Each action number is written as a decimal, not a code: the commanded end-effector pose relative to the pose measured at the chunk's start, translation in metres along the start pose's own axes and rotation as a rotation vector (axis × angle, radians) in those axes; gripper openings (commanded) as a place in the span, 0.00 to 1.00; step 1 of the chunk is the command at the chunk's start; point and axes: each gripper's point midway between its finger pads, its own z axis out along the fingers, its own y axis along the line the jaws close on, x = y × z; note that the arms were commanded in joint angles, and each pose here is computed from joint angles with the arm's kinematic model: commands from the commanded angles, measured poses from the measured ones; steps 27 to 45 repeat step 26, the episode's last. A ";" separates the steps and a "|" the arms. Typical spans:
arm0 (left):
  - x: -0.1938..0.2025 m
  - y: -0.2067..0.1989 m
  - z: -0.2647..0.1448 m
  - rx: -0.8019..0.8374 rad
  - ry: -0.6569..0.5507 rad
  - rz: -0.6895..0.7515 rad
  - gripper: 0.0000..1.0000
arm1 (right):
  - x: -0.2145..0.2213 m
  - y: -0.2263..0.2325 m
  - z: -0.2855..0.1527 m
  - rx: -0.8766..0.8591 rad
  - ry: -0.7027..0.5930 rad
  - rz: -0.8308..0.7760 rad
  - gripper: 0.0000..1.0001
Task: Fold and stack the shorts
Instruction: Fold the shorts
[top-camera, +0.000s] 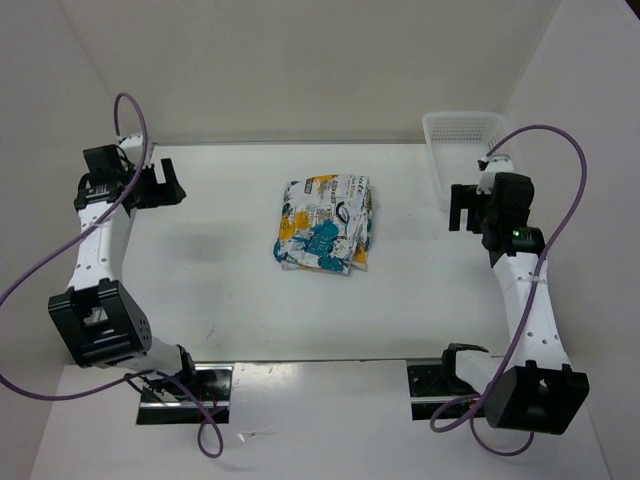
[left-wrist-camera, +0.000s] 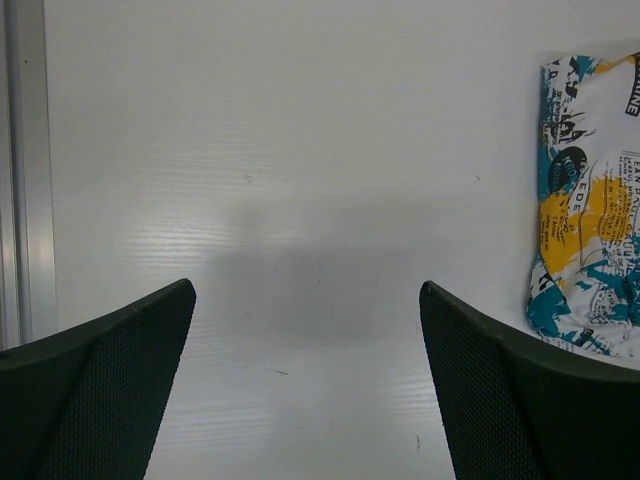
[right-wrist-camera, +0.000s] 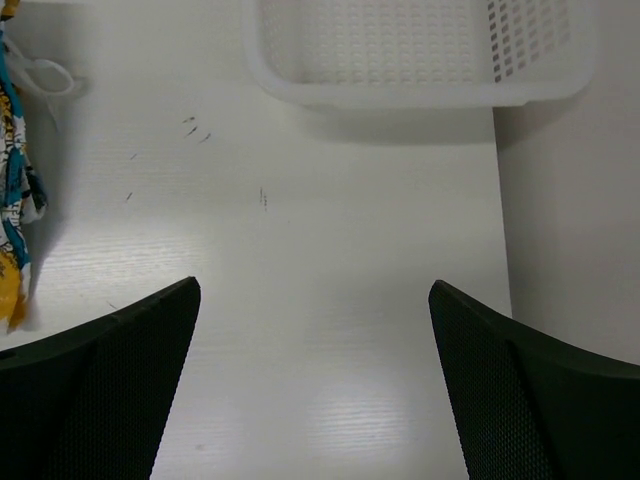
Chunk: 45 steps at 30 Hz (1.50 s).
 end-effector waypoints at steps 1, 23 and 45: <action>-0.028 -0.005 -0.019 0.019 -0.111 0.039 1.00 | -0.005 -0.019 -0.019 0.143 -0.039 0.069 1.00; -0.023 0.002 -0.029 0.021 -0.128 0.020 1.00 | 0.011 -0.003 -0.018 0.070 -0.049 0.050 1.00; -0.019 0.002 -0.027 0.022 -0.119 0.016 1.00 | 0.009 -0.003 -0.018 0.071 -0.059 0.051 1.00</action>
